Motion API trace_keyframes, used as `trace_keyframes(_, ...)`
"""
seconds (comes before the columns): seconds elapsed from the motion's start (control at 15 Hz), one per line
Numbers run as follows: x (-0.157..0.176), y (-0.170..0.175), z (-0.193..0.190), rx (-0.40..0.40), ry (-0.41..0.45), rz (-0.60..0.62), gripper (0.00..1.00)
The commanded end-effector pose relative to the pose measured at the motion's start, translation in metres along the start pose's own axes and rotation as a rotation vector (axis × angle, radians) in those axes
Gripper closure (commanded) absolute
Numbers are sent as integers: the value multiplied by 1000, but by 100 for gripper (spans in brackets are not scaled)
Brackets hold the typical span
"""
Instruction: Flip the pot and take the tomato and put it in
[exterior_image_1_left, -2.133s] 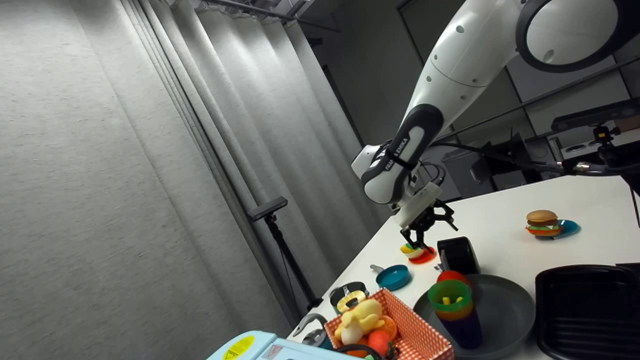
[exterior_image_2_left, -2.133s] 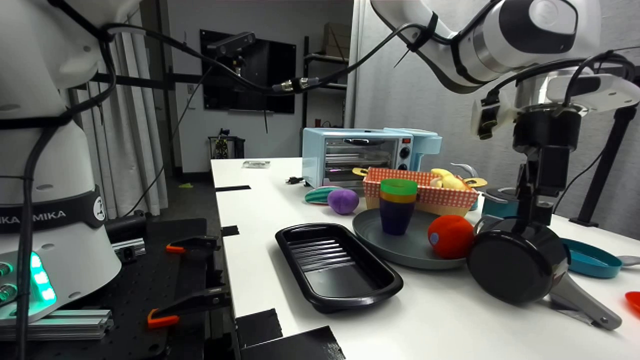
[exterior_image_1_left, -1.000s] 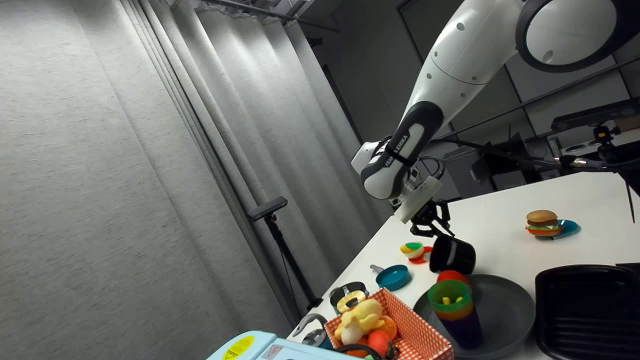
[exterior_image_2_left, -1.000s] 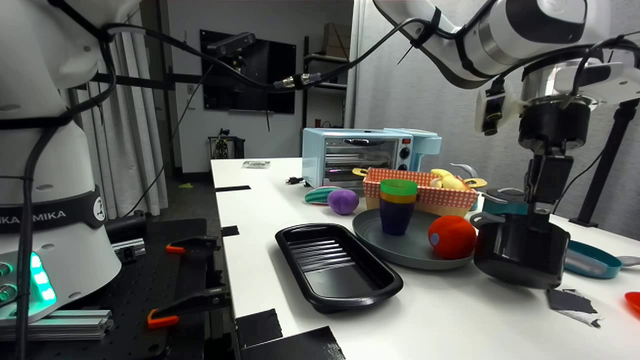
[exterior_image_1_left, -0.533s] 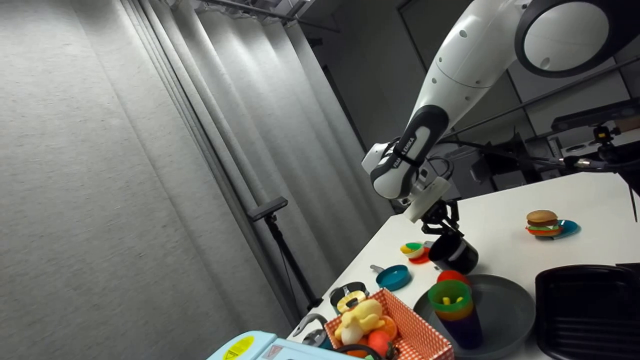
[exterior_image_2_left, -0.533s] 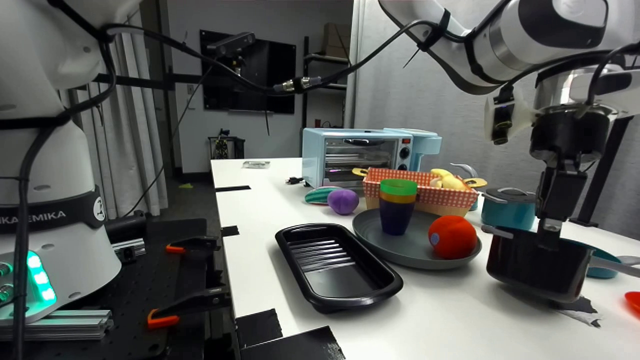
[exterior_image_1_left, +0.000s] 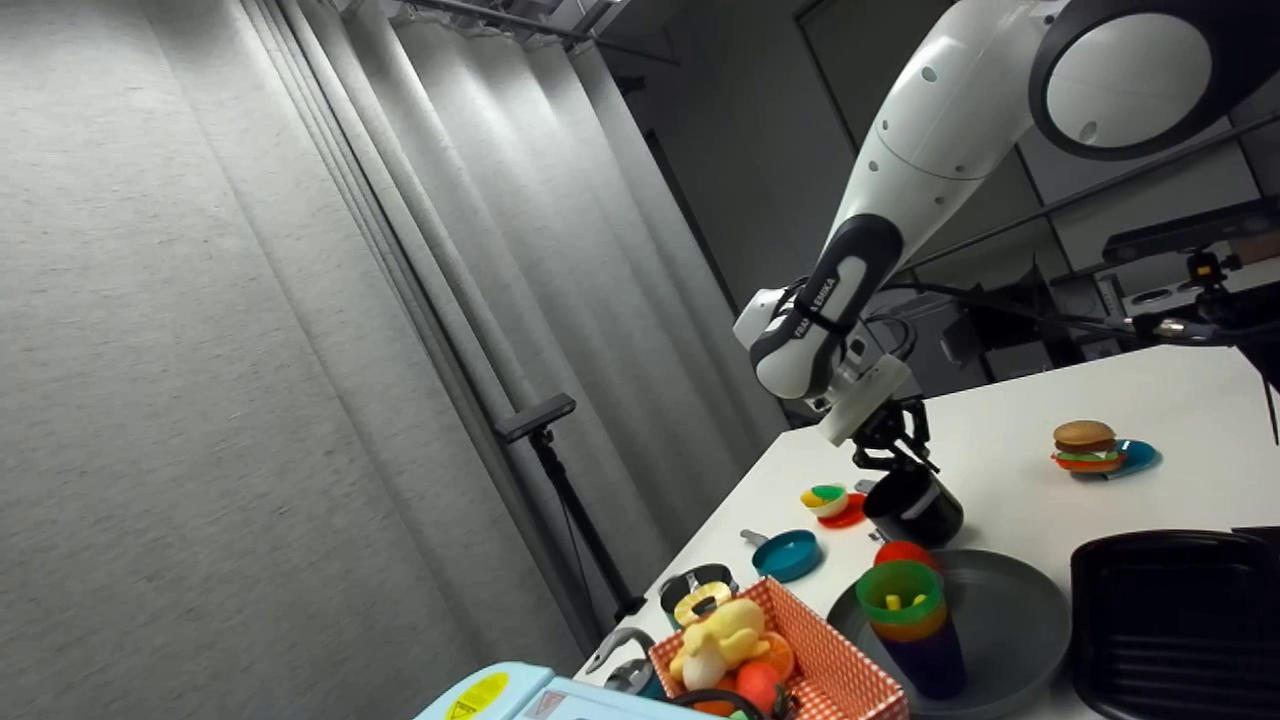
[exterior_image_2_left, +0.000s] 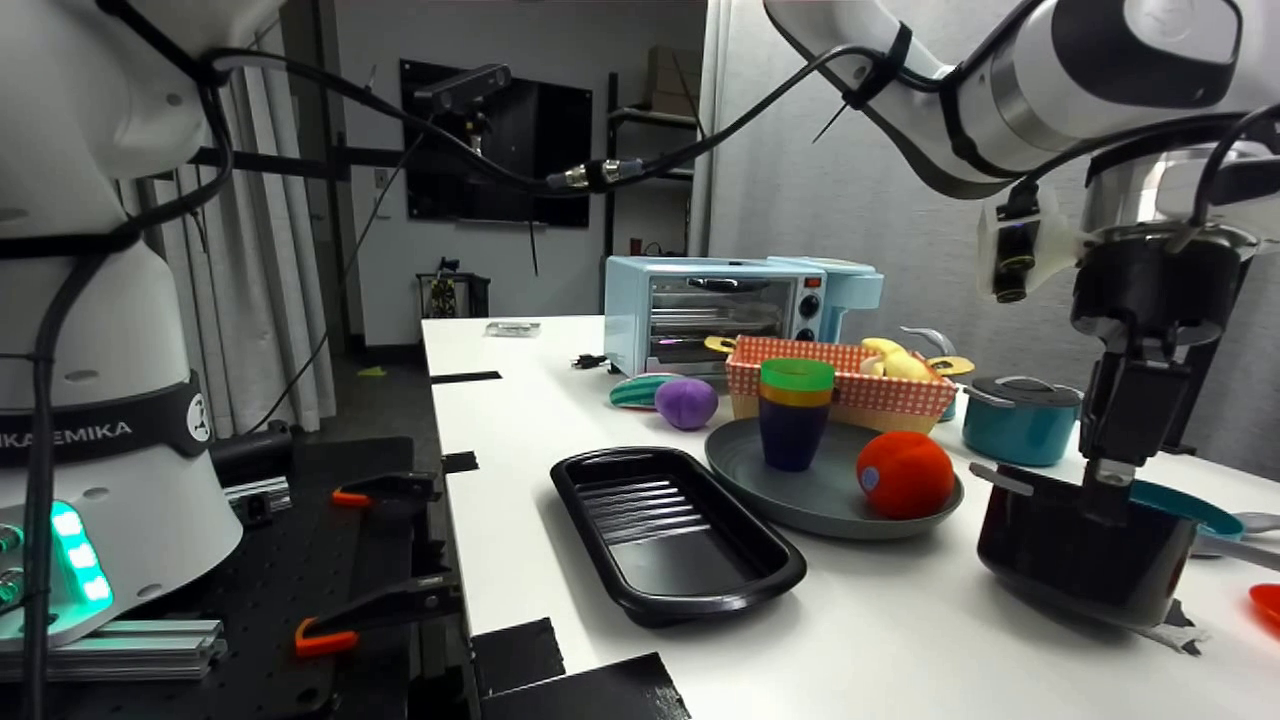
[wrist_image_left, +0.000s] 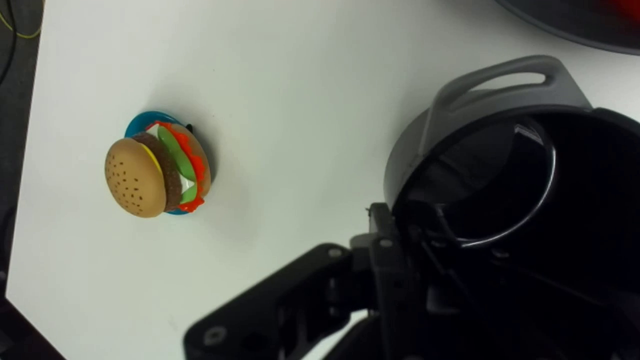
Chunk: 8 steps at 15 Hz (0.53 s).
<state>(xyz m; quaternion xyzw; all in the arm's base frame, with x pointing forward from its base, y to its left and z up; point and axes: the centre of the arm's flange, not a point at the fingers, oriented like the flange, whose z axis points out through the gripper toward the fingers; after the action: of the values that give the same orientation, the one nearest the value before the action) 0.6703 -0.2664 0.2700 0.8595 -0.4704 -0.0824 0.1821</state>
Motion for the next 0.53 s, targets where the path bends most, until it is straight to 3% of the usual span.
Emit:
trace_keyframes(0.0,-8,2,8,7,-20,-5,60)
trace_keyframes(0.47,-15,24,-3,52,-31,0,5)
